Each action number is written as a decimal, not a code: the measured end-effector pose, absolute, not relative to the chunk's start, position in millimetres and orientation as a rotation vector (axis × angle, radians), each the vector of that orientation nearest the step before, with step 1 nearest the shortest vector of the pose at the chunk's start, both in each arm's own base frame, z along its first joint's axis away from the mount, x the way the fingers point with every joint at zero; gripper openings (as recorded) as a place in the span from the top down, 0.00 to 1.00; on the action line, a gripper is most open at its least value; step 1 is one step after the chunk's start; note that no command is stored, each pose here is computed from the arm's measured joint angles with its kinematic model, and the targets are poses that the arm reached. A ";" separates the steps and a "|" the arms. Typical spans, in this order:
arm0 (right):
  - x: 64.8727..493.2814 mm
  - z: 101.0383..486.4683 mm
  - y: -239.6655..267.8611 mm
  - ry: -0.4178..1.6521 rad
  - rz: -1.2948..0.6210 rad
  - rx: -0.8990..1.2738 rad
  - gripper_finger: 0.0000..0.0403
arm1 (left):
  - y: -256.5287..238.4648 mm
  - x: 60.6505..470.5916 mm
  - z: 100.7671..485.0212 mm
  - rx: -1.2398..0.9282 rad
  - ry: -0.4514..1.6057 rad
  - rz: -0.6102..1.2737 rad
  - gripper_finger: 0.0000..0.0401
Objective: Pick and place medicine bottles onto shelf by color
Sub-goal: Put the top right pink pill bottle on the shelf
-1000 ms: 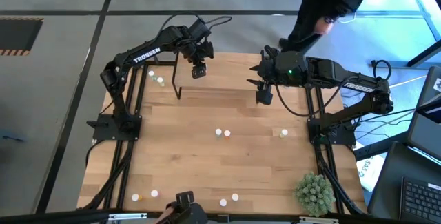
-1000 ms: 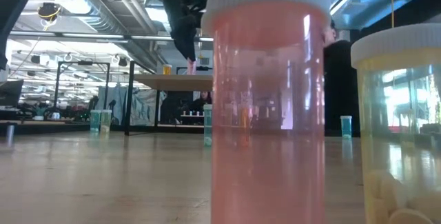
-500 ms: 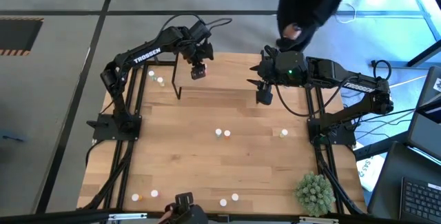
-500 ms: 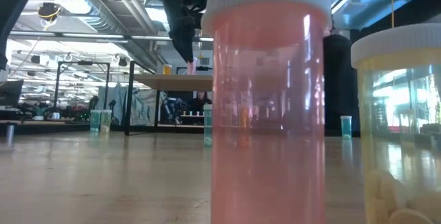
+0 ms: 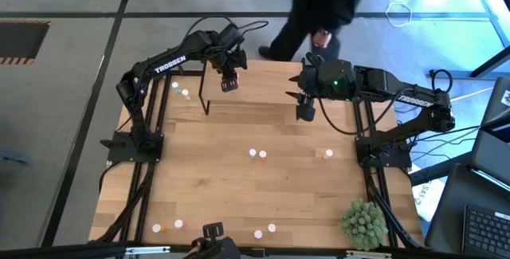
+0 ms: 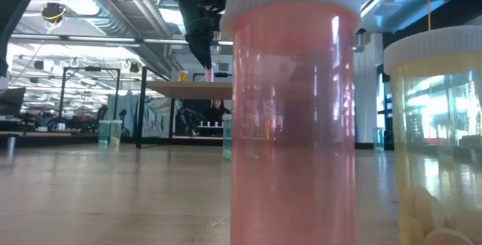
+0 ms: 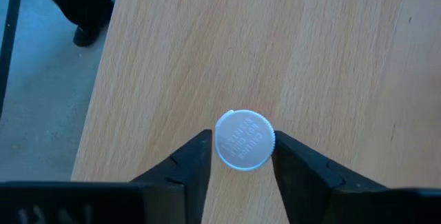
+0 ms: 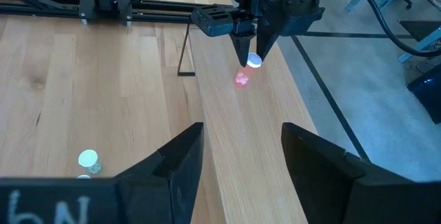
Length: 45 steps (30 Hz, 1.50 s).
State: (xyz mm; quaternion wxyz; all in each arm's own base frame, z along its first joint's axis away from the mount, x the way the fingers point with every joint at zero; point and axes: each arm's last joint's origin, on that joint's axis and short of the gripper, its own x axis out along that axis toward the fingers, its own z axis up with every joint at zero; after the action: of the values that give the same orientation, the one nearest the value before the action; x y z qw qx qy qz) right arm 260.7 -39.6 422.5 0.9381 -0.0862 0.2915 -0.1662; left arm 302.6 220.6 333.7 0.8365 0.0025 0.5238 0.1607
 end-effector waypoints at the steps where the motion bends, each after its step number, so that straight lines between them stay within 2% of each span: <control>1: 260.8 422.4 -39.5 0.596 -0.339 -0.176 0.51 | 220.6 302.6 333.7 0.005 1.109 0.340 0.66; 10: 260.7 422.5 -39.5 0.595 -0.339 -0.176 0.51 | 220.5 302.5 333.8 0.006 1.108 0.340 0.75; 25: 260.7 422.5 -39.5 0.595 -0.339 -0.176 0.51 | 232.5 298.0 336.2 0.019 1.081 0.408 0.76; 34: 260.7 422.5 -39.6 0.595 -0.339 -0.176 0.51 | 248.8 285.2 357.5 0.046 1.045 0.525 0.76; 45: 260.7 422.5 -39.5 0.595 -0.339 -0.176 0.51 | 258.6 274.5 351.8 0.003 1.092 0.528 0.76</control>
State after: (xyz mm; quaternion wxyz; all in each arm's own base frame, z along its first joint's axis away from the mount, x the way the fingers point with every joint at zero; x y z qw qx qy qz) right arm 260.7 -39.5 422.5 0.9381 -0.0862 0.2915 -0.1662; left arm 274.5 258.6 351.8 0.8217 0.0013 0.5131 0.2479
